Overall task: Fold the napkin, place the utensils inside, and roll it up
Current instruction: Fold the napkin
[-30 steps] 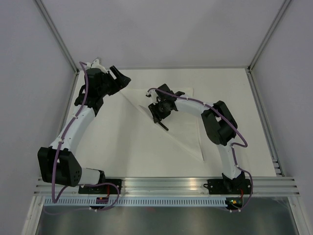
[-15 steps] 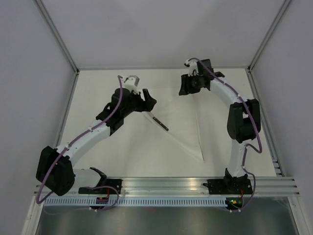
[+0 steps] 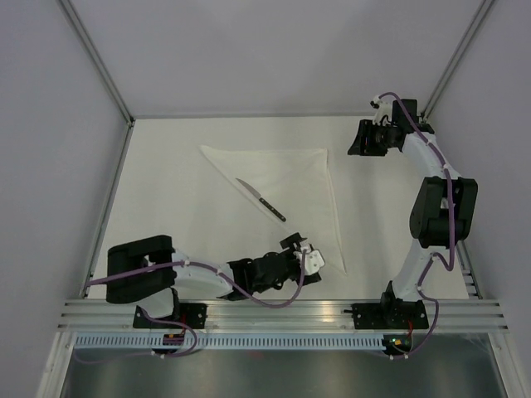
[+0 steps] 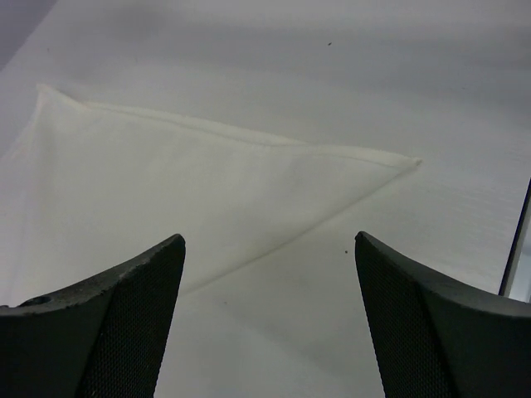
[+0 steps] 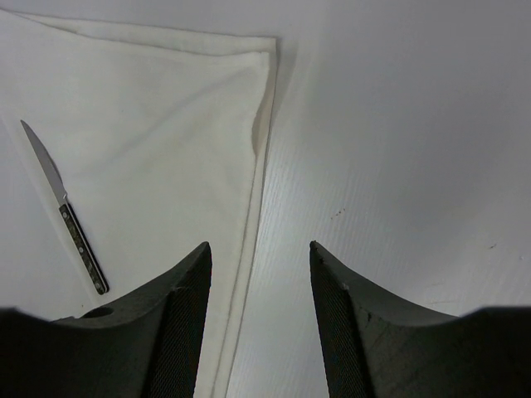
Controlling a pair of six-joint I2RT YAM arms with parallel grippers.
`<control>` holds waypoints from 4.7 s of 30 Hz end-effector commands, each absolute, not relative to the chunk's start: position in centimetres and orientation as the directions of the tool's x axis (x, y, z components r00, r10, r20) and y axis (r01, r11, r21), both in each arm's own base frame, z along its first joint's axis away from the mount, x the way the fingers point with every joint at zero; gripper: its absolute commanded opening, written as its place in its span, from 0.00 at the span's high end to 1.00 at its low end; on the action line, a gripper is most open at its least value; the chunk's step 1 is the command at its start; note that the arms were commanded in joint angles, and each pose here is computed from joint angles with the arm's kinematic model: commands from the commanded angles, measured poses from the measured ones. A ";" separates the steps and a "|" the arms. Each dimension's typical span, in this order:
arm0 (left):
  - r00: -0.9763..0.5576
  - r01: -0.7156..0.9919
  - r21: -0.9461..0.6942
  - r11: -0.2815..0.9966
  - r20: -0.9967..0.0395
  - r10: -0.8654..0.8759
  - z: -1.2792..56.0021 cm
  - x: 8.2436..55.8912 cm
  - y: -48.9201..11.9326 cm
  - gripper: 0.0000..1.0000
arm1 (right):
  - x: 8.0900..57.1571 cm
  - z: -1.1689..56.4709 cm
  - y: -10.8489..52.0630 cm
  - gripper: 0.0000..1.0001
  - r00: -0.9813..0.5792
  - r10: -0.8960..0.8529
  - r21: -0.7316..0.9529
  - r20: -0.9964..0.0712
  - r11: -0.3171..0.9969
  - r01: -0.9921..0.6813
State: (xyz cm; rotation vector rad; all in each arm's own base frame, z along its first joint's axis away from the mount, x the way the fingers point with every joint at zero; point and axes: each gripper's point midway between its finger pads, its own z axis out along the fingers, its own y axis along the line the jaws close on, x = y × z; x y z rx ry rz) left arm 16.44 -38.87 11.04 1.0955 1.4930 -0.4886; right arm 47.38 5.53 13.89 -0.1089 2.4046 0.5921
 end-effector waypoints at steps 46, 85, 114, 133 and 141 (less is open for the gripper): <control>0.558 0.728 0.663 0.174 -0.721 0.411 3.5 11.6 -51.3 0.62 | 47.7 17.9 3.9 0.49 -0.730 0.142 0.430 -0.669 0.875 -0.224; -0.481 0.403 -0.509 0.761 -0.825 -0.297 12.6 38.4 -32.1 0.98 | 47.8 17.7 4.1 0.50 -0.742 0.137 0.439 -0.657 0.869 -0.229; -0.514 0.140 -0.576 0.805 -0.737 -0.438 8.9 46.0 -21.4 0.98 | 47.8 16.5 5.6 0.50 -0.761 0.069 0.402 -0.645 0.878 -0.261; -0.524 0.089 -0.598 0.797 -0.708 -0.473 7.7 46.8 -20.0 0.98 | 47.8 15.0 6.1 0.50 -0.778 0.027 0.383 -0.627 0.881 -0.277; -0.534 0.068 -0.605 0.793 -0.694 -0.484 7.0 47.2 -19.4 0.98 | 47.8 14.5 6.5 0.50 -0.785 0.014 0.377 -0.620 0.882 -0.283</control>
